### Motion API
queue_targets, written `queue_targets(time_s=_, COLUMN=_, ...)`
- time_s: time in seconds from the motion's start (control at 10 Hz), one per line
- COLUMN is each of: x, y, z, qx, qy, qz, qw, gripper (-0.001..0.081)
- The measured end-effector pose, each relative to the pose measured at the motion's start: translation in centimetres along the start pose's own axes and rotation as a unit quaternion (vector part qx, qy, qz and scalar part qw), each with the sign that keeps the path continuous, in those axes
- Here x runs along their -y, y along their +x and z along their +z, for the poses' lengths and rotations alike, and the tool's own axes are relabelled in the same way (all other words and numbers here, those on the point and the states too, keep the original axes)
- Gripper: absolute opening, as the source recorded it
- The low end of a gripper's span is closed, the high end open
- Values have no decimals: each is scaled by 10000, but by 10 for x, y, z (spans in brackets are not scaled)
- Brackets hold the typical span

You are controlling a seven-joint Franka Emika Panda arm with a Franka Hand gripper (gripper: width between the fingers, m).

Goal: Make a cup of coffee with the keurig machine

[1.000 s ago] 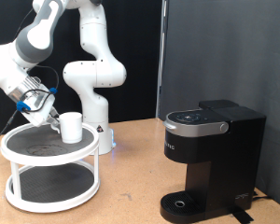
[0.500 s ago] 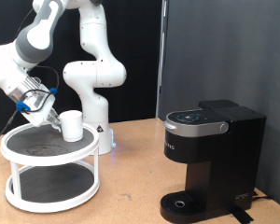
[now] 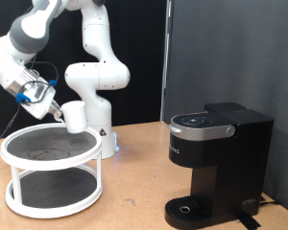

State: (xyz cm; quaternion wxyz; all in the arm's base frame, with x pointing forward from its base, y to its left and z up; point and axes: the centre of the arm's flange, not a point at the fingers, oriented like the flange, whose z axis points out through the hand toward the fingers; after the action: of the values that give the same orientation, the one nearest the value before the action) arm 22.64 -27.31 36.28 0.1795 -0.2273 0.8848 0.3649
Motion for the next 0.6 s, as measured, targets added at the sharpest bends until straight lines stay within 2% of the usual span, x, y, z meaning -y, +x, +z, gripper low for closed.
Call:
queue_targets(time_s=0.2, x=-11, y=-6, z=-14, qx=78, qy=-78, qz=-45, qw=9999, gripper=3)
queue_targets(time_s=0.5, x=-12, y=-8, z=-6, qx=42, qy=-129, qz=20, qw=9999, gripper=3)
queue_targets(time_s=0.6, x=-12, y=-16, z=1, qx=191, qy=-77, qz=190, qw=9996, gripper=3)
